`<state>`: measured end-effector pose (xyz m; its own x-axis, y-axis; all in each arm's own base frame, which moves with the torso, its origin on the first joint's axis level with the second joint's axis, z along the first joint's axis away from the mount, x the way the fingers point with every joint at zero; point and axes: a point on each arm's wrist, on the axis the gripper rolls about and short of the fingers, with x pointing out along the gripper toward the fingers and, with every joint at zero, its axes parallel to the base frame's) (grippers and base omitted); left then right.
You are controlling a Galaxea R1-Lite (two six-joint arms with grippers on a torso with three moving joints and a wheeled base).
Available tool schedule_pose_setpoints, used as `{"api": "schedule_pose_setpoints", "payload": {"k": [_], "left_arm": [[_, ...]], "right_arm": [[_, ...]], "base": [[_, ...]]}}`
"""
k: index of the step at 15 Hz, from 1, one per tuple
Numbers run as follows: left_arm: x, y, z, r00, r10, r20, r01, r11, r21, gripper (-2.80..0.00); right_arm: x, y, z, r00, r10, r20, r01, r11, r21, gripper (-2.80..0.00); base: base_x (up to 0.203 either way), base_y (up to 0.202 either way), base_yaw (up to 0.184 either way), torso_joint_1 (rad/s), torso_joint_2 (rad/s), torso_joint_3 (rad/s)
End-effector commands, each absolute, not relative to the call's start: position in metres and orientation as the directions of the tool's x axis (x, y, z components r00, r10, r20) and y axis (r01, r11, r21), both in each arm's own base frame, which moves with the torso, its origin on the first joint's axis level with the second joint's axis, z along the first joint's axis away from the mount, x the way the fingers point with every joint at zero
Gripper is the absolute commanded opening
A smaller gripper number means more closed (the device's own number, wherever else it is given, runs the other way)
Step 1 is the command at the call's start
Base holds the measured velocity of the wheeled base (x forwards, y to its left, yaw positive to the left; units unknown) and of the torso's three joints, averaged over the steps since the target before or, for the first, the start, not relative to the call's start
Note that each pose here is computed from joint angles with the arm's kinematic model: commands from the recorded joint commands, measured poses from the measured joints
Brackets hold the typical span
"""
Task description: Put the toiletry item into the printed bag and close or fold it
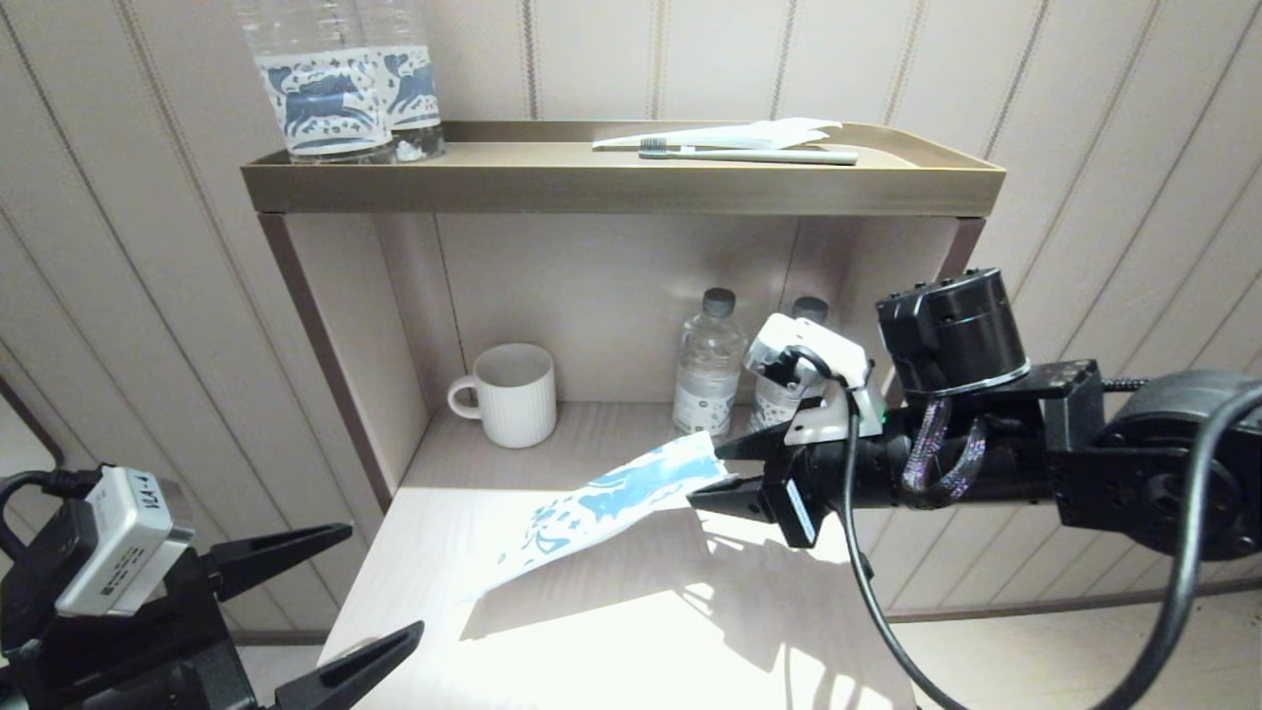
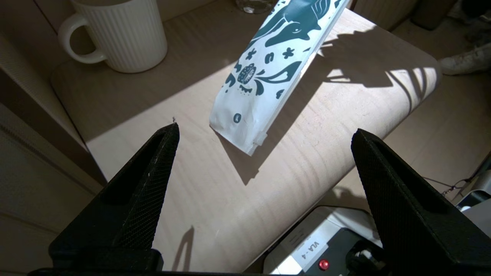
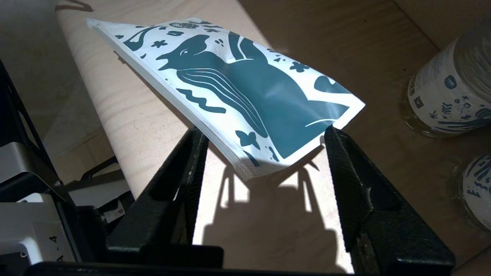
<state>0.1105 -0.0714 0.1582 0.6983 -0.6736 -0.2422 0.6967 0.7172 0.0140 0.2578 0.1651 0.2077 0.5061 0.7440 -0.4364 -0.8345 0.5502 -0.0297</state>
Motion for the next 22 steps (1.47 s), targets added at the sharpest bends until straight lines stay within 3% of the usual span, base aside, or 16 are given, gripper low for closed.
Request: {"api": "schedule_pose_setpoints", "payload": {"k": [1,7,8,14,17,19,22], "left_arm": [[0.11,-0.071,0.158,0.697,-0.675,-0.242,0.698,0.716,0.014,0.0],[0.11,-0.071,0.157,0.698,-0.673,-0.243,0.697,0.717,0.016,0.0],[0.109,-0.07,0.159,0.703,-0.671,-0.236,0.693,0.721,0.019,-2.8],[0.063,-0.039,0.168,0.811,-0.57,-0.13,0.578,0.816,0.028,-2.8],[0.012,-0.008,0.172,0.831,-0.515,-0.212,0.524,0.851,-0.013,-2.8],[-0.015,0.01,0.185,0.88,-0.384,-0.28,0.369,0.923,-0.104,-2.8],[-0.037,0.014,0.175,0.951,-0.052,-0.306,0.005,0.989,-0.151,-2.8]], "right_arm": [[0.257,0.163,0.21,0.512,0.744,-0.43,-0.833,0.552,-0.036,0.0],[0.243,0.152,0.217,0.525,0.745,-0.411,-0.832,0.552,-0.062,0.0],[0.24,0.149,0.219,0.529,0.745,-0.407,-0.83,0.554,-0.065,-2.8],[0.196,0.093,0.237,0.609,0.697,-0.379,-0.766,0.64,-0.053,-2.8],[0.15,0.055,0.246,0.61,0.687,-0.395,-0.731,0.68,0.054,-2.8],[0.11,0.038,0.249,0.62,0.661,-0.423,-0.69,0.716,0.109,-2.8],[0.041,0.018,0.244,0.666,0.604,-0.437,-0.621,0.774,0.125,-2.8]], "base": [[0.0,0.0,0.0,0.0,0.0,0.0],[0.0,0.0,0.0,0.0,0.0,0.0],[0.0,0.0,0.0,0.0,0.0,0.0],[0.0,0.0,0.0,0.0,0.0,0.0],[0.0,0.0,0.0,0.0,0.0,0.0],[0.0,0.0,0.0,0.0,0.0,0.0],[0.0,0.0,0.0,0.0,0.0,0.0]]}}
